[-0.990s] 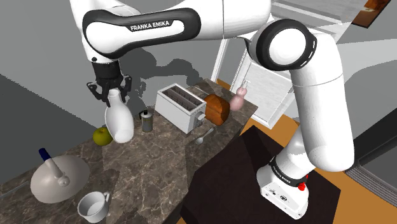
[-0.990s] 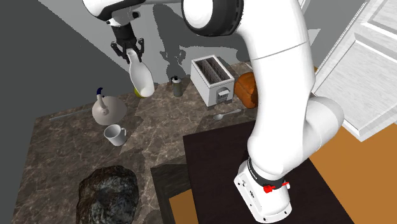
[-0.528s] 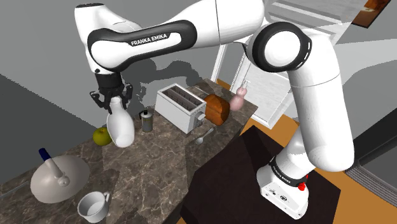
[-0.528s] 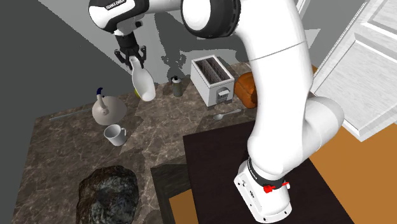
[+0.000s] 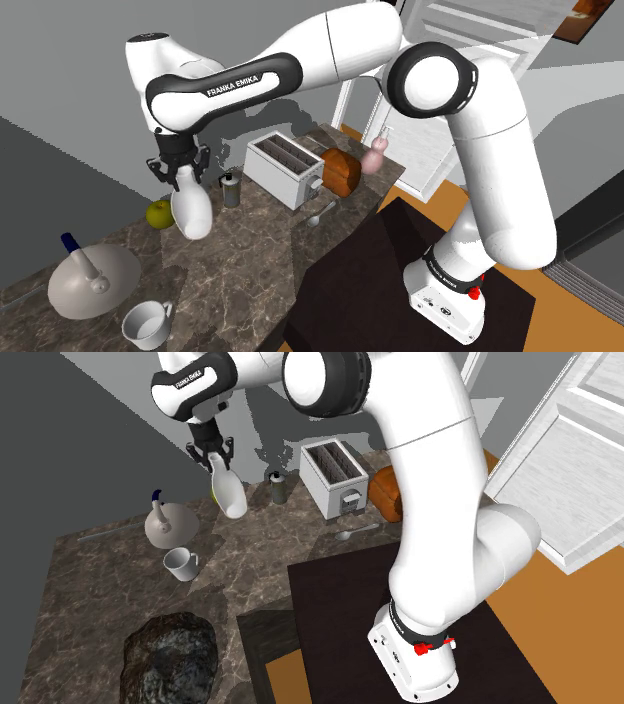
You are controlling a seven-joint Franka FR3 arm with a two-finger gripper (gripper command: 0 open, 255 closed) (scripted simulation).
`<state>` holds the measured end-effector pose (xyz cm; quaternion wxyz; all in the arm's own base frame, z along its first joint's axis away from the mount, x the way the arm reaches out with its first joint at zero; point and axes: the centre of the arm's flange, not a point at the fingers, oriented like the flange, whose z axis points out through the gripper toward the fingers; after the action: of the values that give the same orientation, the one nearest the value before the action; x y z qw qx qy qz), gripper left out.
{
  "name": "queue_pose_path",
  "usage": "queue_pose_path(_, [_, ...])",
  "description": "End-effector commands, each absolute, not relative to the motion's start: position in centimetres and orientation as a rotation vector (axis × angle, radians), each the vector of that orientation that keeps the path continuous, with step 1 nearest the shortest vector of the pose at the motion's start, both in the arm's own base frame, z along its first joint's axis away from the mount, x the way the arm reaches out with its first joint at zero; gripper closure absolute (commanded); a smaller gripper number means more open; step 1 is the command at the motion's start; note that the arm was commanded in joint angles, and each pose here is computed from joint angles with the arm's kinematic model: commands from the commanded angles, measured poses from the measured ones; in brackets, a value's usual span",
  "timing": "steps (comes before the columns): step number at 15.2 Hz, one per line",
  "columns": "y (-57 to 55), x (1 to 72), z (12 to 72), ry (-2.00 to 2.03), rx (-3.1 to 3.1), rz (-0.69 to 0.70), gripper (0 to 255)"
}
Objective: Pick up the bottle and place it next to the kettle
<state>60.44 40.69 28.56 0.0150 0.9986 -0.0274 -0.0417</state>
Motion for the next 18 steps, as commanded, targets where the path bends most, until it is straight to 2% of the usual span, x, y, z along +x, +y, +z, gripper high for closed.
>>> queue_pose_path(1, [40.7, 60.3, 27.6, -0.085, 3.108, -0.129, 255])
queue_pose_path(14, [40.7, 60.3, 20.4, -0.085, 3.108, -0.129, 255])
queue_pose_path(18, [40.7, 60.3, 20.4, -0.085, 3.108, -0.129, 255])
